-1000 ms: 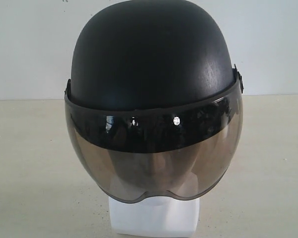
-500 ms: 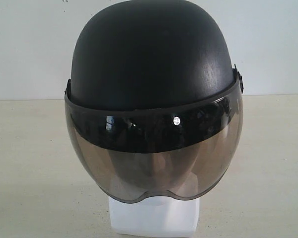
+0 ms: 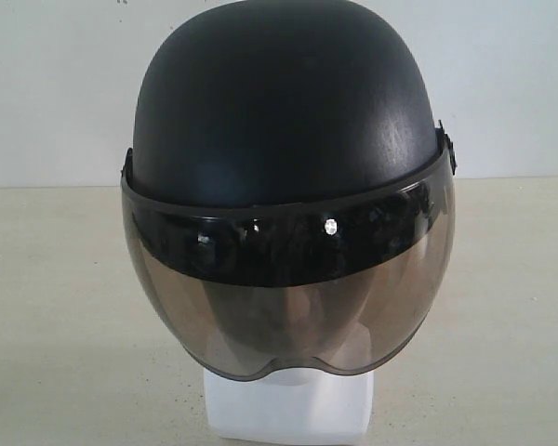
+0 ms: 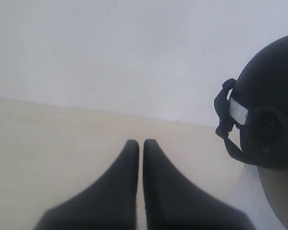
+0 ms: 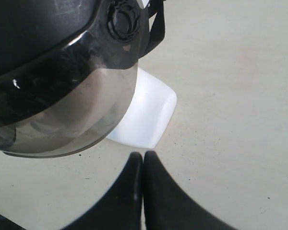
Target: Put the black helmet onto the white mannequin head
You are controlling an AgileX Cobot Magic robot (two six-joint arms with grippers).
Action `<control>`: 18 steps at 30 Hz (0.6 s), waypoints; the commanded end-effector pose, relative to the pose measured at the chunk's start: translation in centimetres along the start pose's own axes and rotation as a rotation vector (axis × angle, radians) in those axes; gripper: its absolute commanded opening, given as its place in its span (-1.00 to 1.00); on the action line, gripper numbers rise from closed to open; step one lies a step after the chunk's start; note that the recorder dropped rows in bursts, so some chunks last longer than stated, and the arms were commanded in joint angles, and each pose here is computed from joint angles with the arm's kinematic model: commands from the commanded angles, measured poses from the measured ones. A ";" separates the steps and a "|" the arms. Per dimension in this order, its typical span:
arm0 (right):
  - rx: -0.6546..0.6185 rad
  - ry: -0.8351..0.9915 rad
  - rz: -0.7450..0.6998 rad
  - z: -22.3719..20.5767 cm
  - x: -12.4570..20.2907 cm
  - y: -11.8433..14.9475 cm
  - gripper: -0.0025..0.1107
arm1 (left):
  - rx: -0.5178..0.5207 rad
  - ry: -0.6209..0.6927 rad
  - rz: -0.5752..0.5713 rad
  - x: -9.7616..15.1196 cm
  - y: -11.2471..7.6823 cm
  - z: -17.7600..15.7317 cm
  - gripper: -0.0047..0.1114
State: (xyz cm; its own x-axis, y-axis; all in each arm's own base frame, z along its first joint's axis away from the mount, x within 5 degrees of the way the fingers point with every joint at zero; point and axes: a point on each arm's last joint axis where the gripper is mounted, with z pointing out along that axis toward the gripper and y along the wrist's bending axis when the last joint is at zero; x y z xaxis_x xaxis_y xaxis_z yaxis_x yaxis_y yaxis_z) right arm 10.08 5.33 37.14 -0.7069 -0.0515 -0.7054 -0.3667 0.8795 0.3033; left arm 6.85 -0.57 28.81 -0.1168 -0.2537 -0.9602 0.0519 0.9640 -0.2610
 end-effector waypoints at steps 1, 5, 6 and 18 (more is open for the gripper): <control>0.000 -0.010 -0.006 -0.2 0.0 0.1 -0.96 | 0.037 -0.123 0.002 1.8 0.5 -0.7 -0.84; 0.000 -0.010 -0.006 -0.2 0.0 0.1 -0.96 | 0.058 -0.213 -0.004 3.7 1.0 -1.1 -0.84; 0.000 -0.010 -0.006 -0.2 0.0 0.1 -0.96 | 0.066 -0.234 -0.031 4.1 1.1 -1.1 -0.84; 0.000 -0.010 -0.006 -0.2 0.0 0.1 -0.96 | 0.009 -0.079 0.081 8.2 2.3 -0.4 -0.84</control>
State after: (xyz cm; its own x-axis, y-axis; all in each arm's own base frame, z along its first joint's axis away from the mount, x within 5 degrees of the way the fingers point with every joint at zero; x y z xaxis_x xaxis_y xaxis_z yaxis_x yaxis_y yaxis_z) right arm 10.08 5.33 37.14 -0.7077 -0.0498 -0.7048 -0.3653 0.8796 0.3047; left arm 5.60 -0.43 21.45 0.0631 -0.2881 -0.9555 0.0978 0.9546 -0.2814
